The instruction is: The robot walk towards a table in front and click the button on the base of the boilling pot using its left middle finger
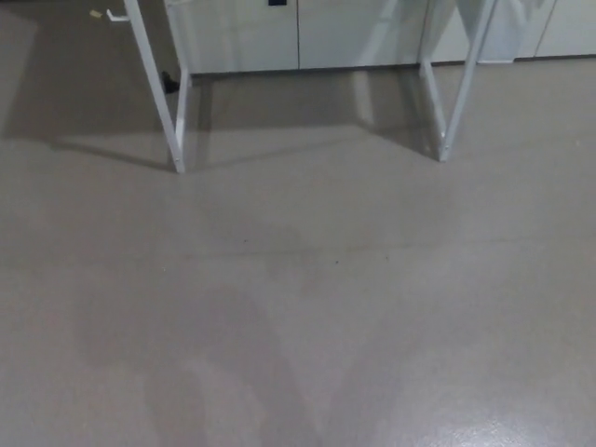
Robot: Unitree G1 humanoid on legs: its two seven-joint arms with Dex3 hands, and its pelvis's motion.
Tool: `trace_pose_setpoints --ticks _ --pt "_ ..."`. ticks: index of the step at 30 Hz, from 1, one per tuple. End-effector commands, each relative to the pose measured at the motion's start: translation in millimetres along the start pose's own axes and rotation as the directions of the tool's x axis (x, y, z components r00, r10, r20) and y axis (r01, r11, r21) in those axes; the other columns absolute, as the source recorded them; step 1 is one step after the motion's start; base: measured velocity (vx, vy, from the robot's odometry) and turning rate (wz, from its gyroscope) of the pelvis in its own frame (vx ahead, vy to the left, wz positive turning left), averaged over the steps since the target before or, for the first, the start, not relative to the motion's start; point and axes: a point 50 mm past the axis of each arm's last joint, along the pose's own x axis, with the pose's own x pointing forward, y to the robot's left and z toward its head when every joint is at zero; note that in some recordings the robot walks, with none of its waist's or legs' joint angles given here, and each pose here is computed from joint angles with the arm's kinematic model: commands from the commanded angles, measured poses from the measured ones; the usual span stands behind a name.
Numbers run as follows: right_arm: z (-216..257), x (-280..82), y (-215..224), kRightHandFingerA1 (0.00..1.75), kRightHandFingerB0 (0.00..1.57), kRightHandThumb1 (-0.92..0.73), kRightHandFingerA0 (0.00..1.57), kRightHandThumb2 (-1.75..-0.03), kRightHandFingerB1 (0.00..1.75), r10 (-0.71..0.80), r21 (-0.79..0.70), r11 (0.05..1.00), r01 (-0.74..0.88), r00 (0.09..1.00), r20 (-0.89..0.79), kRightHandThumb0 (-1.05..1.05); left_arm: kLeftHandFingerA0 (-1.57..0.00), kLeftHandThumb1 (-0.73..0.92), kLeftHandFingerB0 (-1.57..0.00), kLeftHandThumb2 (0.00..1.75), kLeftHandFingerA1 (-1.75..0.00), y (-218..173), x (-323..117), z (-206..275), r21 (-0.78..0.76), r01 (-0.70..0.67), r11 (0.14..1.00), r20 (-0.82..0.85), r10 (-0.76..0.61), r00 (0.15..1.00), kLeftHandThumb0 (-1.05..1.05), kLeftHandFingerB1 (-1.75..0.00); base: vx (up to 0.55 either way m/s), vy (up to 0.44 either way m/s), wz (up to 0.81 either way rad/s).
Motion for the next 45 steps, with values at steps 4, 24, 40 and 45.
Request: trace_pose_setpoints --ticks 4,24,40,45 --pt "-0.1 -0.7 -0.2 0.50 0.43 -0.45 0.58 -0.53 0.43 -0.026 0.015 1.000 0.026 0.999 0.019 -0.09 -0.37 0.54 -0.33 0.56 -0.39 4.5 -2.8 -2.2 0.034 -0.029 0.999 -0.002 0.029 1.000 -0.19 -0.34 0.24 0.253 -0.12" --pt "26.4 -23.3 -0.2 0.53 0.50 -0.42 0.62 -0.52 0.47 -0.150 0.147 0.982 0.116 0.958 0.245 -0.09 -0.15 0.58 -0.15 0.59 -0.34 -12.3 -41.2 15.4 -0.129 -0.050 0.990 0.226 0.078 0.971 -0.20 -0.29 0.19 -0.086 0.12" --pt "29.6 -20.4 -0.7 0.54 0.50 -0.41 0.62 -0.51 0.47 -0.168 0.172 0.977 0.127 0.954 0.250 -0.08 -0.16 0.58 -0.18 0.57 -0.36 -8.4 -36.7 21.3 -0.163 -0.045 0.986 0.223 0.081 0.972 -0.13 -0.29 0.29 0.120 -0.05" --pt "30.1 -18.5 -1.8 0.54 0.49 -0.42 0.62 -0.52 0.47 -0.165 0.158 0.979 0.128 0.954 0.251 -0.11 -0.17 0.59 -0.18 0.57 -0.36 -6.6 -36.5 22.0 -0.141 -0.053 0.989 0.224 0.084 0.971 -0.13 -0.29 0.28 -0.057 0.14"
